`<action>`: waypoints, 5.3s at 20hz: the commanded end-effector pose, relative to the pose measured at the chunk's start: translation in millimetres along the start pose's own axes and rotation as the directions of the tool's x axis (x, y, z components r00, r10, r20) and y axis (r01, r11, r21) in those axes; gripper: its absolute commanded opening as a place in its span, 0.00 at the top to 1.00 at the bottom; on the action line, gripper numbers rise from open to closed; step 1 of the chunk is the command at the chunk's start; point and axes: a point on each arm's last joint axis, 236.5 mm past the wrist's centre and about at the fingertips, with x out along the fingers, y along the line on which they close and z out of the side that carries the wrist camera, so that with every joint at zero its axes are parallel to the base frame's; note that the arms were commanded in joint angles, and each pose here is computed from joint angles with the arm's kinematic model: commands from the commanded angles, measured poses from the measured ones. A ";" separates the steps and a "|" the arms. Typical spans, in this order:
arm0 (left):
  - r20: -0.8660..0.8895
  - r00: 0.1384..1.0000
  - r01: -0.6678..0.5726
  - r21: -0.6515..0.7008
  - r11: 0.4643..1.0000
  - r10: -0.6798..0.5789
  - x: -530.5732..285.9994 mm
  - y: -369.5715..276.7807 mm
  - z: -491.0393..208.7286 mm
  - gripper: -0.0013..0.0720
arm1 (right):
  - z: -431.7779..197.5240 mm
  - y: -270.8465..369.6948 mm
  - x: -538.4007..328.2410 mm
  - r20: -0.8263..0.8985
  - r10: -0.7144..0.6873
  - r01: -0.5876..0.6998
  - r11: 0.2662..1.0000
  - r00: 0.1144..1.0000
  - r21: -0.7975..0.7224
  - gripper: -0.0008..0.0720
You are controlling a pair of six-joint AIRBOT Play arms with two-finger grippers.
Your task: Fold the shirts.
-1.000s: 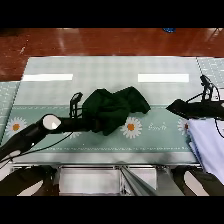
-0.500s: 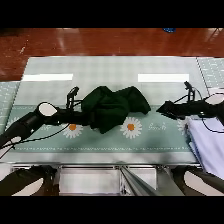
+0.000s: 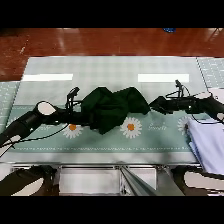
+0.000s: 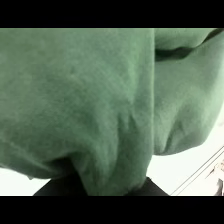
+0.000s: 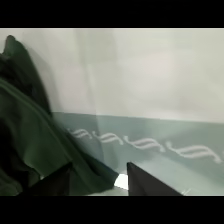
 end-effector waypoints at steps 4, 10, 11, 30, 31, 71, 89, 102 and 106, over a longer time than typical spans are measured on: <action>-0.003 1.000 0.001 0.002 1.000 -0.001 -0.2 -0.1 -0.3 0.95 | -26.2 38.5 45.7 -0.144 0.019 -0.036 0.992 0.989 -0.117 0.45; 0.020 0.999 0.027 0.000 1.000 -0.027 -17.2 -6.1 14.2 0.95 | -8.3 110.3 19.1 -0.151 0.079 -0.112 0.969 0.985 -0.219 0.96; 0.049 0.998 0.050 0.005 0.999 -0.050 -36.0 -12.9 30.1 0.95 | 5.8 122.5 1.8 -0.111 0.045 -0.073 0.959 0.993 -0.272 0.96; 0.749 0.661 -0.398 0.302 0.866 0.042 -401.7 -170.0 58.1 0.95 | -91.0 344.8 -453.1 0.794 0.259 0.501 0.659 0.550 -0.562 0.96; 0.741 0.669 -0.404 0.295 0.866 0.060 -394.2 -166.3 47.5 0.95 | -96.5 333.3 -457.4 0.811 0.221 0.517 0.673 0.542 -0.529 0.96; 0.087 0.996 0.062 -0.492 0.868 -0.022 -126.6 86.3 -14.0 0.29 | 11.7 -98.3 -159.1 0.169 -0.419 0.377 0.897 0.892 0.232 0.43; -0.135 0.991 -0.043 -0.367 0.929 -0.007 28.9 -1.7 -107.1 0.29 | -8.0 -81.9 -137.0 0.165 -0.319 0.275 0.930 0.933 0.243 0.43; -0.040 0.999 0.011 -0.274 0.962 -0.023 31.9 -9.3 -44.3 0.95 | 25.7 -84.0 -118.8 0.195 -0.312 0.275 0.941 0.930 0.195 0.43; -0.032 0.998 0.034 -0.310 0.950 -0.046 20.9 -7.3 -31.8 0.95 | 62.0 -90.0 -104.7 0.177 -0.269 0.227 0.948 0.947 0.225 0.43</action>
